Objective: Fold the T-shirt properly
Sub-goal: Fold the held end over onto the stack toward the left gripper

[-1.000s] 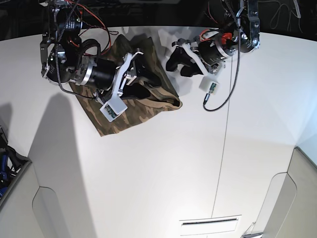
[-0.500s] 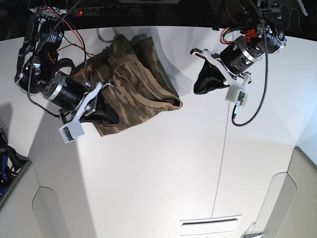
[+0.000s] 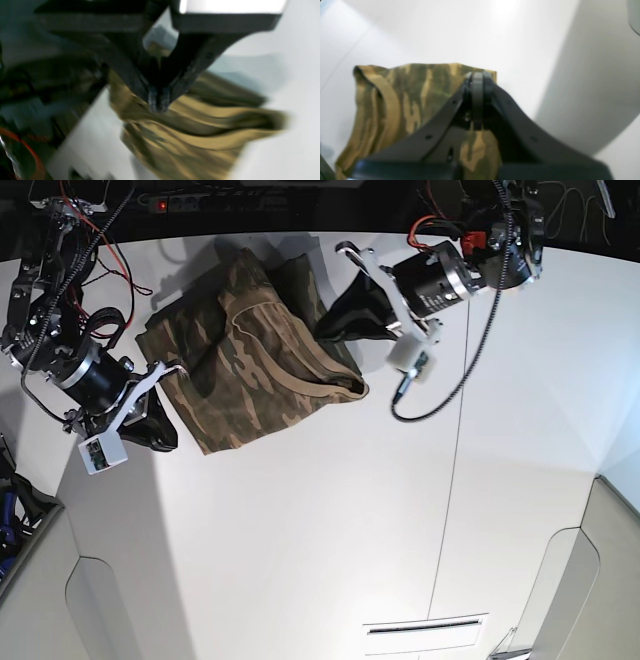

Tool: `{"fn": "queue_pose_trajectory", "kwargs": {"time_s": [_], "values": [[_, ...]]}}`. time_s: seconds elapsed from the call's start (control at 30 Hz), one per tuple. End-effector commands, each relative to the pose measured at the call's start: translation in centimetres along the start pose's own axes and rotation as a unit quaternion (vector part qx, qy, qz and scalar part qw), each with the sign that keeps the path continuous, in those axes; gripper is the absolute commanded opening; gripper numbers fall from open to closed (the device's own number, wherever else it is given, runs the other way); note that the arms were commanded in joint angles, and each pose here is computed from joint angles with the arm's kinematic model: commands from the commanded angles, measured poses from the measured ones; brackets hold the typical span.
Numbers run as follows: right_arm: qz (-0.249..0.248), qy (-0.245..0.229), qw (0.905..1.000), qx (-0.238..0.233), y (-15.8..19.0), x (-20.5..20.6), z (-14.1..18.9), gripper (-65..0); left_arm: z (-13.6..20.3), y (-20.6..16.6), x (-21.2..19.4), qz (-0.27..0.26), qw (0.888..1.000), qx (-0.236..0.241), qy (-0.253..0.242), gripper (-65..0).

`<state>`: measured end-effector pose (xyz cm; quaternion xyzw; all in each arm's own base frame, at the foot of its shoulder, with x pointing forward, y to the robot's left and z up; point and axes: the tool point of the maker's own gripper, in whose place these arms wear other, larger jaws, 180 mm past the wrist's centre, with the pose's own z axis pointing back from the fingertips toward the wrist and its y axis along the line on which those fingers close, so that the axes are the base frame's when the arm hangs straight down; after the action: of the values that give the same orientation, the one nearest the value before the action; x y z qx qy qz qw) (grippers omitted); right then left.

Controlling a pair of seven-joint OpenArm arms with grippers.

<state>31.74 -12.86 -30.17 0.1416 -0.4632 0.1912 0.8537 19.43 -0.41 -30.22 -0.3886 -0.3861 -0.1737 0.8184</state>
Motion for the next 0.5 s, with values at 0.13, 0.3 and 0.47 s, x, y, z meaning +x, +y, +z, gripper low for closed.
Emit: {"fn": "queue_pose_trajectory", "kwargs": {"time_s": [0.13,0.3,0.47], "values": [[-0.034,-0.009,0.9994,0.000,-2.3,0.6,-2.2,-65.0,-2.3,-4.6,-0.1,-0.033,0.998,-0.054,0.000,-63.7],[-0.117,-0.003,0.9924,0.039,-3.1,-0.5,-5.2,-65.0,-3.8,-5.3,-1.2,-0.042,0.998,-0.038,0.012,-63.7],[-0.152,-0.016,0.9861,0.065,-3.2,0.7,-7.1,-65.0,-4.7,-4.8,-3.3,-0.026,0.998,-0.039,0.041,-63.7]]}}
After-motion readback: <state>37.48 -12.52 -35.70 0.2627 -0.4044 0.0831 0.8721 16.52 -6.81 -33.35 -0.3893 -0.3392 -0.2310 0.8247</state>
